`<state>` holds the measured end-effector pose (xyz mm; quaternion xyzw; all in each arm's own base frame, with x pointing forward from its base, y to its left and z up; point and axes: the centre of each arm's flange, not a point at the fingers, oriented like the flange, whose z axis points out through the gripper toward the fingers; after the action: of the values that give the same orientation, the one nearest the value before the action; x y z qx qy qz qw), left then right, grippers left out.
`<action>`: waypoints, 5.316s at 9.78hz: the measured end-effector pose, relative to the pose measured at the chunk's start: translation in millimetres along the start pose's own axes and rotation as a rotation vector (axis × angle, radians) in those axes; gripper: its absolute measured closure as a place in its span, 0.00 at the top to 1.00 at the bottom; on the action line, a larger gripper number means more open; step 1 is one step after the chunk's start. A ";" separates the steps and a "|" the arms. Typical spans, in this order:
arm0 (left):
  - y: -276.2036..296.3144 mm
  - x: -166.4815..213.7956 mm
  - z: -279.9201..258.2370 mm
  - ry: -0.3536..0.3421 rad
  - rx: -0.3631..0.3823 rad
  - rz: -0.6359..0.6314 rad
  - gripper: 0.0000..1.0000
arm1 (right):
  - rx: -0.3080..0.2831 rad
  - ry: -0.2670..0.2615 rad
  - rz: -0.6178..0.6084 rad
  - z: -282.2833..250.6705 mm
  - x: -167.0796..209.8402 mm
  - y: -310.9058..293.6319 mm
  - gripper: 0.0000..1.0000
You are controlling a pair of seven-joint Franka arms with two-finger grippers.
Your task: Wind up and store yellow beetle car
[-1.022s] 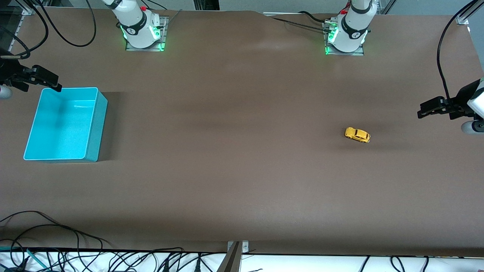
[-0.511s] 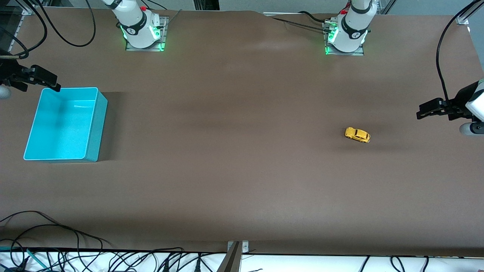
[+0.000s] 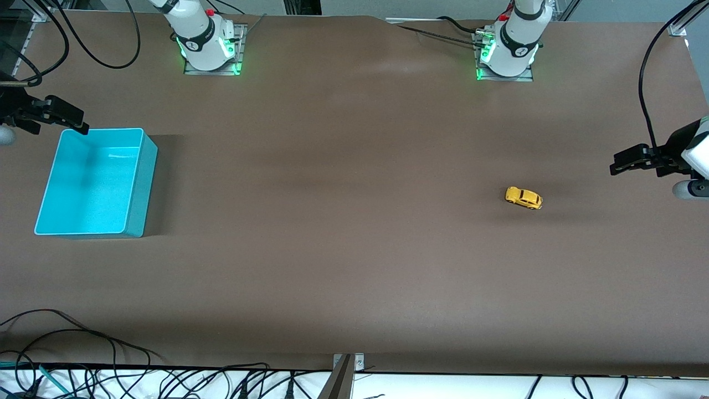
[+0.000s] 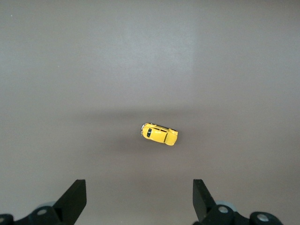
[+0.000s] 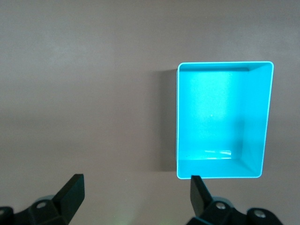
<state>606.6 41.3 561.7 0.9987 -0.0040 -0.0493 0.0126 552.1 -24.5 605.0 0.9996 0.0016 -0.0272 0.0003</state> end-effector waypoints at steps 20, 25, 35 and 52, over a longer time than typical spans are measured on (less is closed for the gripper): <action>8.6 16.3 44.6 -0.082 0.012 -0.342 1.00 | 0.001 -0.005 -0.007 1.1 0.0 2.6 1.00; 17.2 47.5 145.0 -0.139 0.048 -0.893 1.00 | 0.012 -0.009 -0.008 3.8 1.2 1.2 1.00; 14.9 -0.3 330.4 -0.034 0.007 -1.394 1.00 | 0.030 -0.034 -0.037 11.3 2.3 -0.6 1.00; 65.1 -16.6 341.2 -0.009 -0.031 -1.497 0.38 | 0.031 -0.041 -0.039 12.5 1.9 -0.7 1.00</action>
<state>556.0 -32.1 225.5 0.7340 0.6773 -0.0490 -0.0101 553.4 -23.8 592.5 0.9985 0.0204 -0.0476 -0.0155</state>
